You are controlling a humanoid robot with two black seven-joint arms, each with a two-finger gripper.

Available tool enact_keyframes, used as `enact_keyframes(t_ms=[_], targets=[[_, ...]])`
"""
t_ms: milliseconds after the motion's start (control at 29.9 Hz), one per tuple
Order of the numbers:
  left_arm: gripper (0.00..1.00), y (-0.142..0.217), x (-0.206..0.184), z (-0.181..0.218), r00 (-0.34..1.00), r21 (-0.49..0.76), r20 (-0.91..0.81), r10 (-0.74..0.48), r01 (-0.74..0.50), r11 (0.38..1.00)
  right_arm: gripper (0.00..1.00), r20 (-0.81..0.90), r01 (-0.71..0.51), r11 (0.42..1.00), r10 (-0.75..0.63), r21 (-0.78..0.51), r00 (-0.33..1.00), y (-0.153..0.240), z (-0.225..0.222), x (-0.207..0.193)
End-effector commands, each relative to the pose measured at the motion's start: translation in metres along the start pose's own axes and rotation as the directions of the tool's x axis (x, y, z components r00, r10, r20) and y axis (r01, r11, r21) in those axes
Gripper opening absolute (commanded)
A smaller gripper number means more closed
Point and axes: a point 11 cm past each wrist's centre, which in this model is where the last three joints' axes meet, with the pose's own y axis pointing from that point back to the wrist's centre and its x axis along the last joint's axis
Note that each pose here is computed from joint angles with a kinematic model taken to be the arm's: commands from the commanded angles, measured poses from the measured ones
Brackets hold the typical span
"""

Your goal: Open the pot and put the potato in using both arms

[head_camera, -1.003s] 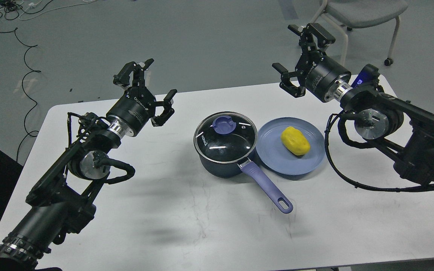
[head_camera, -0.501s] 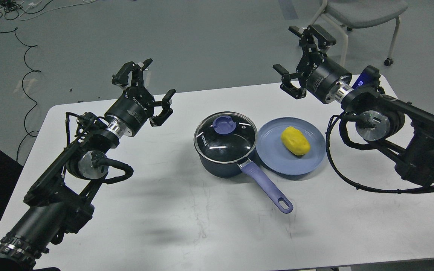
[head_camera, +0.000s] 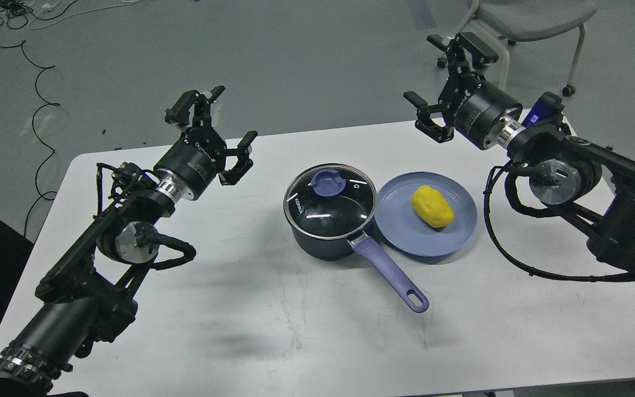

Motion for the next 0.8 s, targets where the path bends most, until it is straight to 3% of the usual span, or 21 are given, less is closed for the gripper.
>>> enact_keyframes(t_ms=[0, 167, 334, 434, 501, 535, 602, 769], targets=[[0.98, -0.001, 0.000, -0.006, 0.971, 0.045, 0.237, -0.001, -0.010, 0.999, 1.00, 0.003, -0.039, 0.999, 0.039, -0.008, 0.999, 0.009, 0.004, 0.015], [0.98, -0.001, -0.001, 0.004, 0.912, -0.020, 0.411, 0.009, -0.001, 1.000, 1.00, 0.020, -0.084, 0.996, 0.085, -0.022, 0.996, 0.024, 0.014, 0.031], [0.98, -0.001, -0.022, 0.028, 0.754, -0.077, 0.656, -0.028, 0.103, 0.992, 1.00, 0.045, -0.103, 0.995, 0.103, -0.006, 0.994, 0.035, 0.014, 0.042], [0.98, -0.002, -0.045, 0.030, 0.488, -0.047, 0.871, -0.054, 0.192, 0.980, 1.00, 0.044, -0.127, 0.992, 0.127, 0.004, 0.991, 0.042, 0.011, 0.052], [0.98, -0.004, -0.059, 0.015, 0.228, 0.035, 0.969, -0.094, 0.249, 0.968, 1.00, 0.030, -0.154, 0.988, 0.154, 0.002, 0.988, 0.048, 0.009, 0.063], [0.98, -0.004, -0.059, 0.015, 0.227, 0.035, 0.969, -0.094, 0.249, 0.968, 1.00, 0.030, -0.154, 0.988, 0.154, 0.002, 0.988, 0.048, 0.009, 0.063], [0.98, -0.001, -0.064, 0.001, 0.010, 0.123, 0.991, -0.132, 0.284, 0.951, 1.00, 0.024, -0.165, 0.986, 0.165, -0.001, 0.986, 0.052, 0.008, 0.067], [0.98, -0.003, -0.080, -0.020, -0.239, 0.262, 0.953, -0.188, 0.335, 0.905, 1.00, 0.012, -0.178, 0.984, 0.178, 0.002, 0.984, 0.057, 0.004, 0.073]])
